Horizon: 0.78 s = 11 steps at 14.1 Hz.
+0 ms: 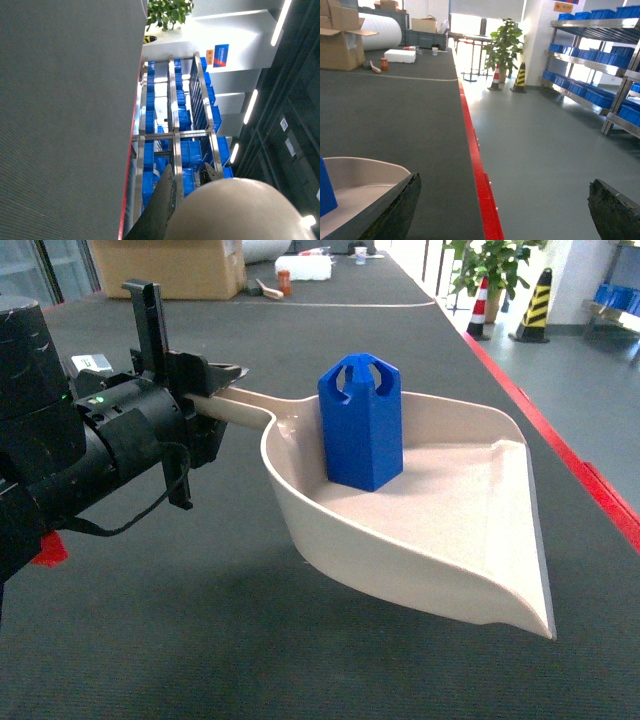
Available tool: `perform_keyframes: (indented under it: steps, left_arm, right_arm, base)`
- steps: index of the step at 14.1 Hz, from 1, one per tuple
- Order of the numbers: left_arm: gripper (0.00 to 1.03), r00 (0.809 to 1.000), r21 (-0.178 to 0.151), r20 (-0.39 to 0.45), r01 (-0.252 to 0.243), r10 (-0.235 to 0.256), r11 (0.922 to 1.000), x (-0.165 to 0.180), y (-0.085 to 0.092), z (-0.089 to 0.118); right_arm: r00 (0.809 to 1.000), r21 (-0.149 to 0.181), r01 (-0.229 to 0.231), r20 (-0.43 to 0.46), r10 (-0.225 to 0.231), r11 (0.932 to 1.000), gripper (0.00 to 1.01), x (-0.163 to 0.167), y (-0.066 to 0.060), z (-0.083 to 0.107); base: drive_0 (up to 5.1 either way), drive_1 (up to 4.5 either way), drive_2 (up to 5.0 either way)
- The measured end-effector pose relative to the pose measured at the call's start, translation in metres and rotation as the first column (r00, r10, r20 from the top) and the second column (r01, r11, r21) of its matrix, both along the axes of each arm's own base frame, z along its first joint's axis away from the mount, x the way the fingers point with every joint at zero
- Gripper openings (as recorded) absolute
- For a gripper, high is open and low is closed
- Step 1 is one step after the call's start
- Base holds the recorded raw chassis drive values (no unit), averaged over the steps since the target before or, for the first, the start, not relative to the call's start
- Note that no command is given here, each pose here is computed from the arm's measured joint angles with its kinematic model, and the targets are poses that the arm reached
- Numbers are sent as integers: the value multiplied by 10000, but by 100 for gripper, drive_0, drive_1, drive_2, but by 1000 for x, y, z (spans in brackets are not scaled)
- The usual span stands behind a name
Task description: Place part in tray to right shelf
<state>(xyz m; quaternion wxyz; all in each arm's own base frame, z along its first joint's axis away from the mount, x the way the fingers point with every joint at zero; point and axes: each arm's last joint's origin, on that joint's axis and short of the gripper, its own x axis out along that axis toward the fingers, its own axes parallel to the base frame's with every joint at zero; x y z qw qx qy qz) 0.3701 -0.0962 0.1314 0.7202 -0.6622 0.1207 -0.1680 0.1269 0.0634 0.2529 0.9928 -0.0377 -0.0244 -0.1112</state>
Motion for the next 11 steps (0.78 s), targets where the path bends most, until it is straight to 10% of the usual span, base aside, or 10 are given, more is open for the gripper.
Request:
perform_keyframes:
  steps: [11]
  left_arm:
    - [12, 10000, -28, 74, 24, -23, 10000, 0, 0, 1]
  right_arm:
    - [10000, 8, 15, 9, -15, 10000, 98, 0, 0, 0]
  base:
    - [498, -239, -239]
